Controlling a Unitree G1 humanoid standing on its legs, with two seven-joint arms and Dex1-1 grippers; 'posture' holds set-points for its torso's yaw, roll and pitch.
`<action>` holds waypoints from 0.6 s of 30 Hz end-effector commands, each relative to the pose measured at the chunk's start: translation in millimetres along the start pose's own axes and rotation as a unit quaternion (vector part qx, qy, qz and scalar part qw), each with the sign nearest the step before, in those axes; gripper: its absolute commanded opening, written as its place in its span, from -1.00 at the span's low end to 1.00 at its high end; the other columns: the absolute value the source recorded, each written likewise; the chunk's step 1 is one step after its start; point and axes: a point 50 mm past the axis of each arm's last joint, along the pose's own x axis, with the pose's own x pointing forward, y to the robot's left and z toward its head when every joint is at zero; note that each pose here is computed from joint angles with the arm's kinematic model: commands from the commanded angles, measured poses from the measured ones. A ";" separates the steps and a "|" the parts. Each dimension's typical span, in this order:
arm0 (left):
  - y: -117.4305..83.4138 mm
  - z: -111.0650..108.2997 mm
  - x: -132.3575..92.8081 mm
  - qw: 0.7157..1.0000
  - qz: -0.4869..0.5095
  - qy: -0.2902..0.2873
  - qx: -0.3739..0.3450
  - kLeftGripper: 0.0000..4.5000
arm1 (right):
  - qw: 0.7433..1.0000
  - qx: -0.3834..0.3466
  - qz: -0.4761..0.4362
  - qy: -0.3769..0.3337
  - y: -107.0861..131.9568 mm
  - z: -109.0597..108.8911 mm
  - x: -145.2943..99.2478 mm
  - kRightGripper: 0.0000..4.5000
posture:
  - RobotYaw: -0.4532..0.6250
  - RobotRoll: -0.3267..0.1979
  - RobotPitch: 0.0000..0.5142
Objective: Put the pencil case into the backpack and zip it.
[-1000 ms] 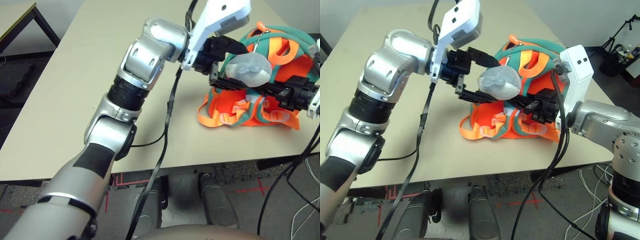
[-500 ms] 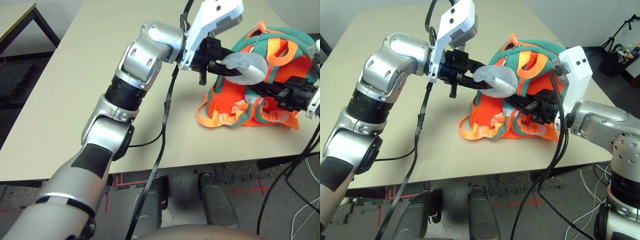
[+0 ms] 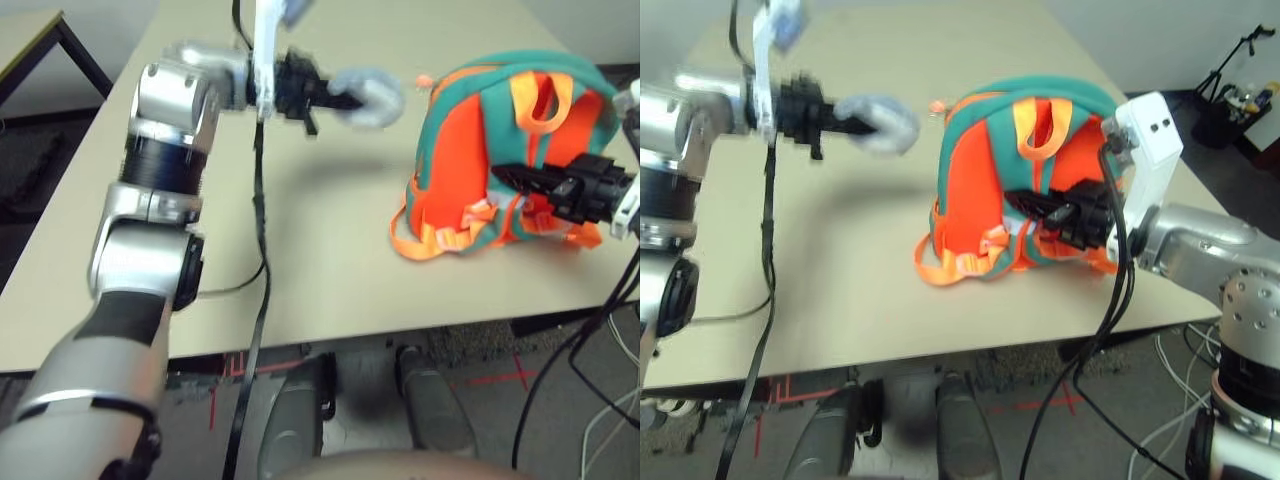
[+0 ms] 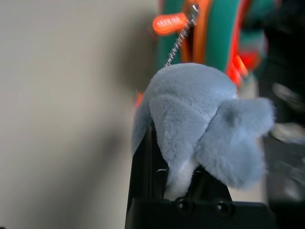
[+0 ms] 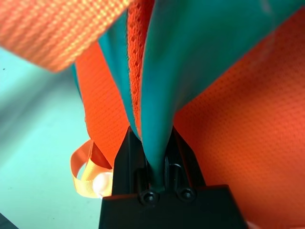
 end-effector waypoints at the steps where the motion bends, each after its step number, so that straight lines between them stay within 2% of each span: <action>1: -17.8 -28.2 9.2 0.997 -0.030 0.041 -0.055 -0.89 | 1.000 0.005 0.003 0.009 1.6 -3.7 0.6 -0.93 | -0.17 0.25 -0.26; 5: -41.4 -65.5 33.3 0.988 -0.071 0.071 -0.119 -0.89 | 1.000 0.005 0.003 0.009 1.2 -3.5 0.4 -0.93 | -0.17 0.25 -0.26; 8: -38.8 -99.3 42.3 0.982 -0.054 0.111 -0.141 -0.89 | 1.000 0.005 0.002 0.009 0.6 -3.3 0.6 -0.93 | -0.17 0.25 -0.27; 13: -26.8 -141.0 52.7 0.973 -0.018 0.160 -0.163 -0.89 | 1.000 0.006 0.001 0.012 -0.5 -4.5 0.9 -0.93 | -0.17 0.25 -0.28; 15: -24.7 -151.7 54.4 0.971 -0.012 0.172 -0.164 -0.89 | 1.000 0.007 0.001 0.014 -0.8 -5.4 1.0 -0.93 | -0.17 0.25 -0.29; 18: -22.7 -152.1 56.4 0.974 -0.003 0.157 -0.160 -0.89 | 1.000 0.016 0.002 0.025 -0.2 -8.4 -0.2 -0.93 | -0.17 0.25 -0.30</action>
